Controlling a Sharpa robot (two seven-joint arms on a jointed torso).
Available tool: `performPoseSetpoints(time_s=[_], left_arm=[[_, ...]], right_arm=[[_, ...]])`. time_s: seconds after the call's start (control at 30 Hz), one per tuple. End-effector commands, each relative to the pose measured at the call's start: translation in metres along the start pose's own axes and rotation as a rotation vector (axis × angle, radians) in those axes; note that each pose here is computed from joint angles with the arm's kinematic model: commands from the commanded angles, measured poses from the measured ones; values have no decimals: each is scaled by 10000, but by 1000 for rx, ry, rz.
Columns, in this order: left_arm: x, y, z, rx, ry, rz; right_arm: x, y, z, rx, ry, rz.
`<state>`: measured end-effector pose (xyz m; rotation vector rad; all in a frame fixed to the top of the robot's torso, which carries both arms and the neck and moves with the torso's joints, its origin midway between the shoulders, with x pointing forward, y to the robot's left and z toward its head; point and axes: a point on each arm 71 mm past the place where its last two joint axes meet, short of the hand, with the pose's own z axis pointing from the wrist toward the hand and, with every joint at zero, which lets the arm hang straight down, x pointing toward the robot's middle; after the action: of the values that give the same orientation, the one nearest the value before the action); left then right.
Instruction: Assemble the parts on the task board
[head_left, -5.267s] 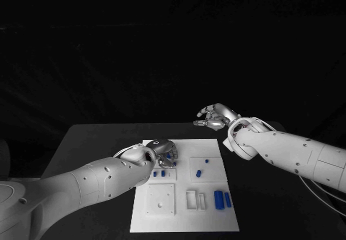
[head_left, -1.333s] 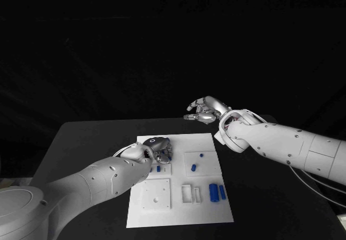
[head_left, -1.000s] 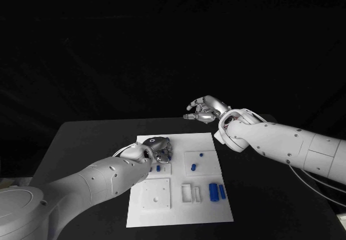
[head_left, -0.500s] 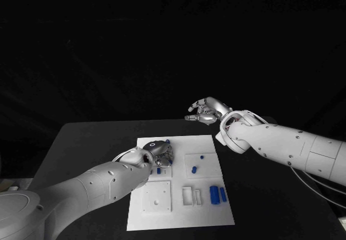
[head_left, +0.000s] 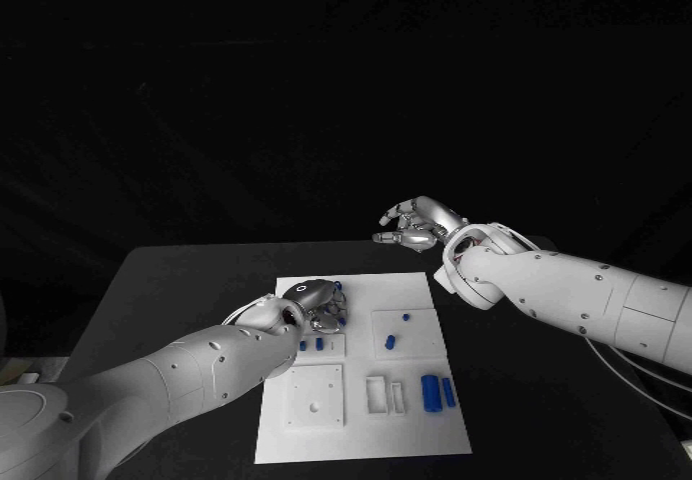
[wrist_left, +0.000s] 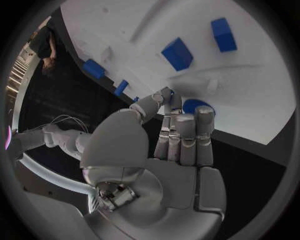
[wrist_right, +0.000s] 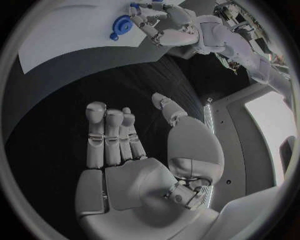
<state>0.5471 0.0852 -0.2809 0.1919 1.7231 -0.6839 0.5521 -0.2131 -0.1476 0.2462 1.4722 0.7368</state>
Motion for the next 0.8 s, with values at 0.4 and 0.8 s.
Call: performPoseSetpoints(time_s=[0.4,0.8], left_arm=[[-281,-56,-27,12,-53,-95],[-380,213,-240,-39,-24,-128]], right_arm=[[-8,-24,0,-1,11,-12],[-29,-64,-5,7,11,-16]])
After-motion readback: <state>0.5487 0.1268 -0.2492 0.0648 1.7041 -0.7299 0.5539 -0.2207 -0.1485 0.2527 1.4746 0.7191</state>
